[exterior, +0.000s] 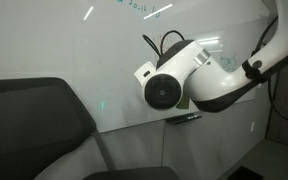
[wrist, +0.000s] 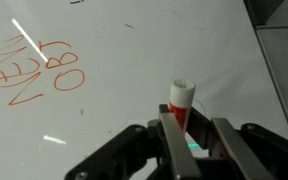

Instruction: Use the marker on the chair to write on the board

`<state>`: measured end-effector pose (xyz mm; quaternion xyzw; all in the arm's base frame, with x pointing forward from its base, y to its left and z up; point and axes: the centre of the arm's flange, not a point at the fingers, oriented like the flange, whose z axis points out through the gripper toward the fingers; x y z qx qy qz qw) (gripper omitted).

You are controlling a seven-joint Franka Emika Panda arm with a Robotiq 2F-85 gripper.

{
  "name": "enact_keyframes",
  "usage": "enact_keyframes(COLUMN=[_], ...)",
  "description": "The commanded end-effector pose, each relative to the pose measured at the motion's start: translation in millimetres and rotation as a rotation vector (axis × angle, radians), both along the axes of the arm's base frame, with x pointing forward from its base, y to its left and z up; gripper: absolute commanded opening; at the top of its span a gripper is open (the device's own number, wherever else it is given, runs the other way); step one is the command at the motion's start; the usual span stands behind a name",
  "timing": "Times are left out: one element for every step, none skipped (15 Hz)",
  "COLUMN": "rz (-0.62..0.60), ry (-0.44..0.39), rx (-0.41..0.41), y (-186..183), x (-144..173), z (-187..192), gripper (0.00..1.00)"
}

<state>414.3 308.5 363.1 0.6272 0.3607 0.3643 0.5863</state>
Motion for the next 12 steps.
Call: enact_keyframes(rz=[-0.02, -0.03, -0.036, -0.047, -0.051, -0.052, -0.058, -0.058, -0.057, -0.062, -0.065, -0.067], ry=[0.098, 0.11, 0.128, 0.138, 0.145, 0.148, 0.145, 0.141, 0.136, 0.128, 0.119, 0.109], rx=[0.029, 0.03, 0.037, 0.039, 0.039, 0.044, 0.042, 0.042, 0.045, 0.044, 0.046, 0.05], y=[-0.1, 0.2, 0.9, 4.0, 6.3, 9.5, 12.6, 14.1, 16.4, 18.0, 18.9, 19.2], x=[18.4, 21.1, 23.2, 22.7, 24.0, 23.8, 24.4, 26.7, 27.1, 27.9, 29.4, 30.9], z=[27.9, 32.3, 36.8, 40.9, 46.0, 52.0, 57.0, 62.2, 68.4, 73.6, 78.7, 83.8], gripper=[0.06, 0.06, 0.06, 0.06, 0.06, 0.06, 0.06, 0.06, 0.06, 0.06, 0.06, 0.06])
